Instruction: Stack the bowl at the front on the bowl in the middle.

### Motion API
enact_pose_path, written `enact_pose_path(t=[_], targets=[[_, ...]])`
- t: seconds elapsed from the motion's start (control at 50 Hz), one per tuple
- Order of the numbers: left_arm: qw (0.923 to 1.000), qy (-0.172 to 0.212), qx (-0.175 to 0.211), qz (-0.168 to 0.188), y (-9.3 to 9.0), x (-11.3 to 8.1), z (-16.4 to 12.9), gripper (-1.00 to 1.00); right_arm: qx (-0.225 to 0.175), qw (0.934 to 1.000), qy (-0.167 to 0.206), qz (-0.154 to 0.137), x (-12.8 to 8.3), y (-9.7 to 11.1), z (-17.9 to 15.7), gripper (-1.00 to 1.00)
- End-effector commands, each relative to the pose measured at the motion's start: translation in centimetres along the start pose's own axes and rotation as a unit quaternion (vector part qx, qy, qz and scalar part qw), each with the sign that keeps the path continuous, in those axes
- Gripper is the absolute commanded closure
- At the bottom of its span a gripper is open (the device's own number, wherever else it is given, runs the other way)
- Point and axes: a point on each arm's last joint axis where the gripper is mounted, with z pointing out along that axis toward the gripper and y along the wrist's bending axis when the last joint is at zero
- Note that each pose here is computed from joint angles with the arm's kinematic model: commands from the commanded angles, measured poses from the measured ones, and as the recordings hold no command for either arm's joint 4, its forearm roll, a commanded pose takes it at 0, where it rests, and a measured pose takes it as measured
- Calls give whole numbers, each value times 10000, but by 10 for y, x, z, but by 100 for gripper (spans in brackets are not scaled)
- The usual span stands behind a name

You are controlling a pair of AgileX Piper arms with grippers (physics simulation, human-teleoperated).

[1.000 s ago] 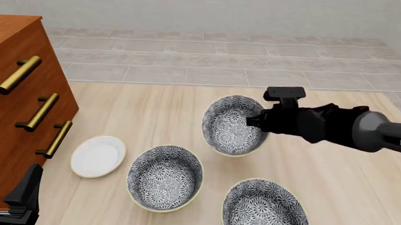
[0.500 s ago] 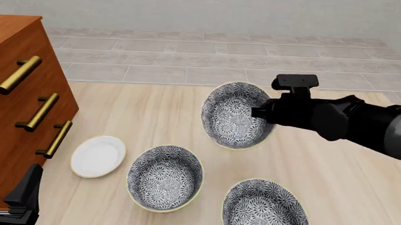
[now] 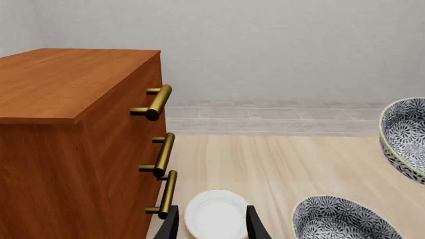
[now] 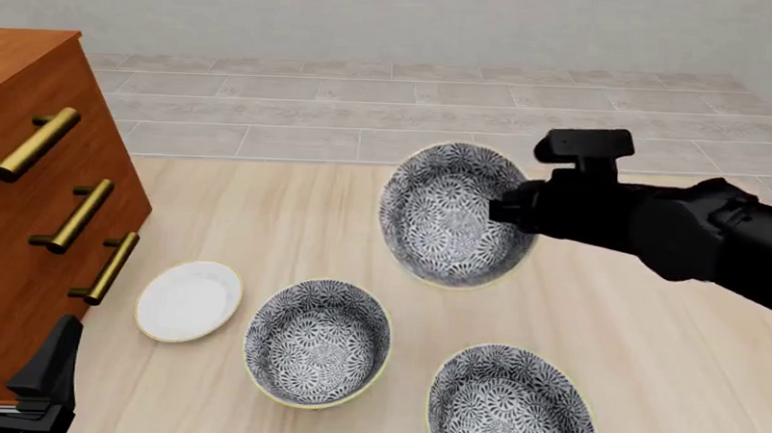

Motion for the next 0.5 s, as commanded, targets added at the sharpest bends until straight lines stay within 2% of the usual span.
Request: enact_pose_path(t=[0.02,0.3,0.5], targets=[[10000,0,0,0,0,0,0,-100,-285,9993,-241,2,-7,16,-35,100],[10000,0,0,0,0,0,0,-100,-589,9971,-470,-135,-8,29,-75,100],[10000,0,0,0,0,0,0,-100,-696,9959,-533,-207,-7,33,-87,100]])
